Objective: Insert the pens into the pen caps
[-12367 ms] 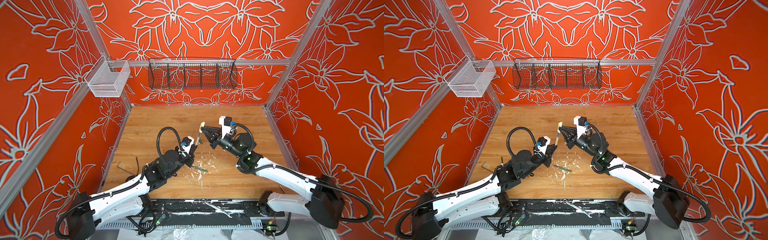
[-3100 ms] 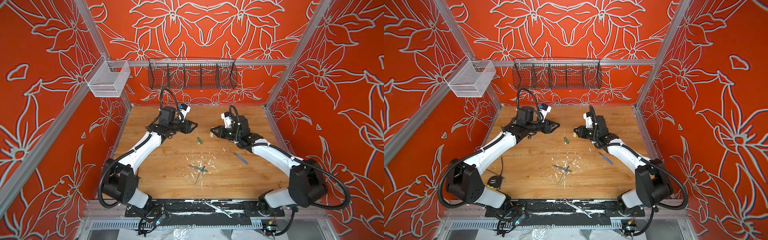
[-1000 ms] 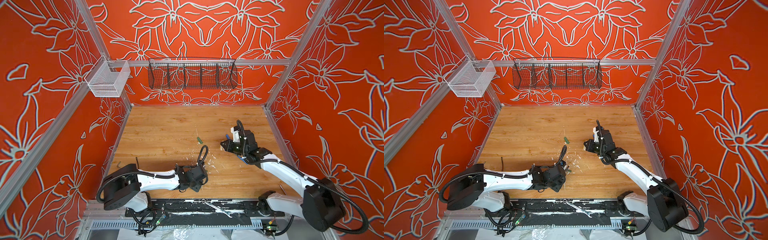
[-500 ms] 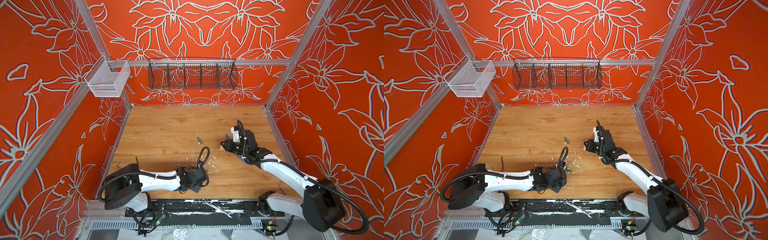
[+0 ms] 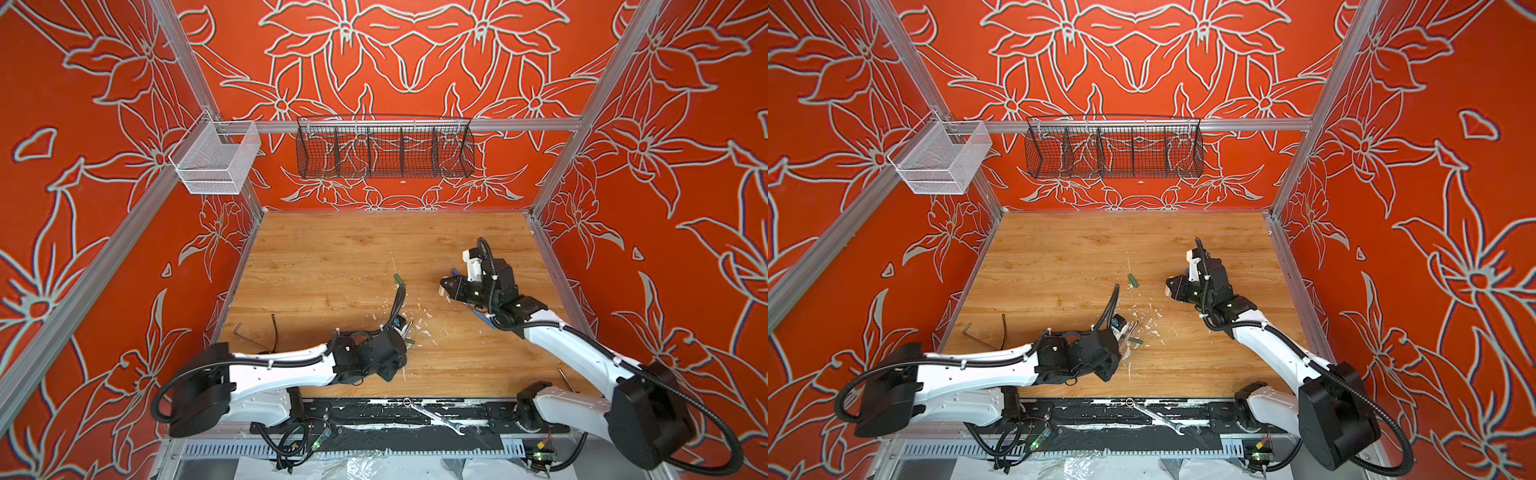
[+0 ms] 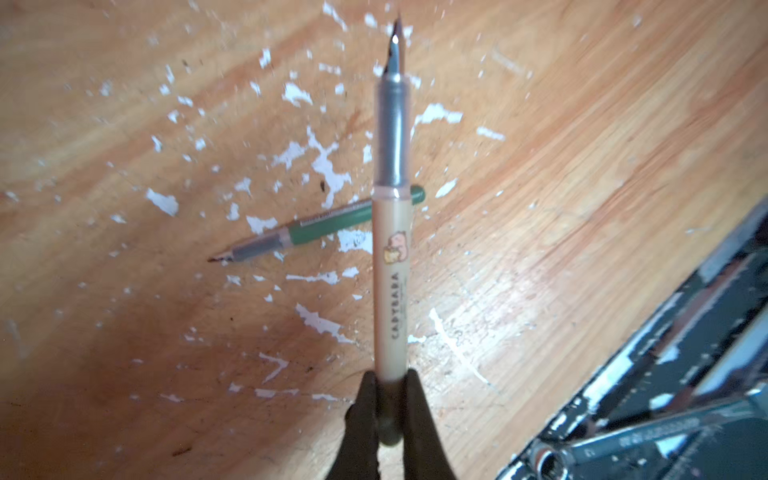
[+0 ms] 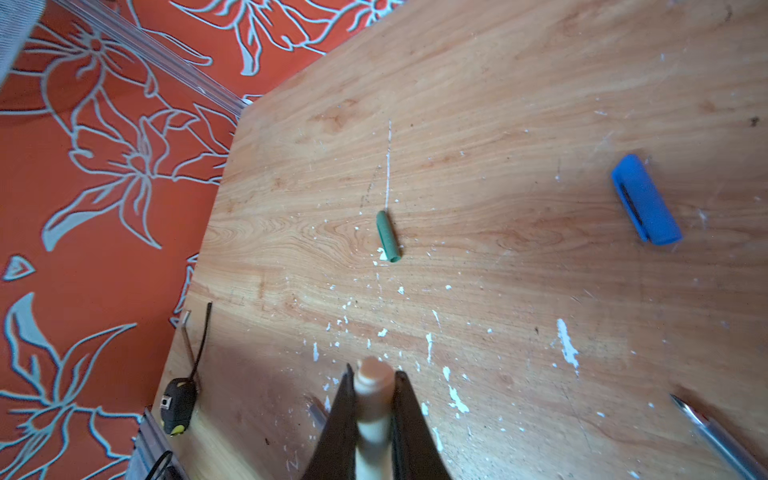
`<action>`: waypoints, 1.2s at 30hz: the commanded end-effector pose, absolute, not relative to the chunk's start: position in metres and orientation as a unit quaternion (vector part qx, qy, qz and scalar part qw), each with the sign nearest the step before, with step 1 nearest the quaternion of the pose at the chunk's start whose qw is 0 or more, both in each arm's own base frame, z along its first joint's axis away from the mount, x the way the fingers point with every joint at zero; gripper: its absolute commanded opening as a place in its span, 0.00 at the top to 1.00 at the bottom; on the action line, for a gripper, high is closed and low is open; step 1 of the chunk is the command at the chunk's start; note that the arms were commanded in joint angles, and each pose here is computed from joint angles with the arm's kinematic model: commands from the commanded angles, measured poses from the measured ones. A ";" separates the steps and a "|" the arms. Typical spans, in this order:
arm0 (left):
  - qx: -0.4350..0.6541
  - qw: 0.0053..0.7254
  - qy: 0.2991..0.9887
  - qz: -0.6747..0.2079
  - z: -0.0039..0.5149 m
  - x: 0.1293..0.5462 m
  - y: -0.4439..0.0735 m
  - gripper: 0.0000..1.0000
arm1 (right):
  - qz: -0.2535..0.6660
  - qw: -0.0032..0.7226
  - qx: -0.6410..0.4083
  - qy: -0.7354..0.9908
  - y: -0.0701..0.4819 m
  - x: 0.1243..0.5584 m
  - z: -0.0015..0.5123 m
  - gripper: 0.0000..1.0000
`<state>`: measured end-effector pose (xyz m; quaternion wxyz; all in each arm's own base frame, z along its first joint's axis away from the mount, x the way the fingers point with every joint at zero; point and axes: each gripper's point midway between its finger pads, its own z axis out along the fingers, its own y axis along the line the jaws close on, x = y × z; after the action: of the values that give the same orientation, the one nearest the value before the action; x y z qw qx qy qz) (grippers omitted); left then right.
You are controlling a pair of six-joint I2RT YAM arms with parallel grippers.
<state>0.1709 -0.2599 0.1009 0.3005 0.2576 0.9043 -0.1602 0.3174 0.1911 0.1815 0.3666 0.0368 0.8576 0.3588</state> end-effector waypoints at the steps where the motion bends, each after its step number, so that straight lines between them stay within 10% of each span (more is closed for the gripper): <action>1: 0.269 0.360 0.868 -0.210 0.148 0.183 -0.264 1.00 | 0.415 0.408 0.013 0.813 0.202 0.317 0.226 1.00; 12: 0.272 0.504 0.741 -0.350 0.257 0.215 -0.264 1.00 | 0.496 0.514 -0.067 0.697 0.209 0.291 0.341 1.00; 36: 0.311 0.510 0.764 -0.244 0.234 0.258 -0.283 1.00 | 0.458 0.544 -0.149 0.687 0.221 0.292 0.367 1.00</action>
<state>0.2443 -0.2902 0.2281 0.4771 0.3123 0.7679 -0.2917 0.2923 0.2215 0.3644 0.5379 -0.1335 0.6790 0.4814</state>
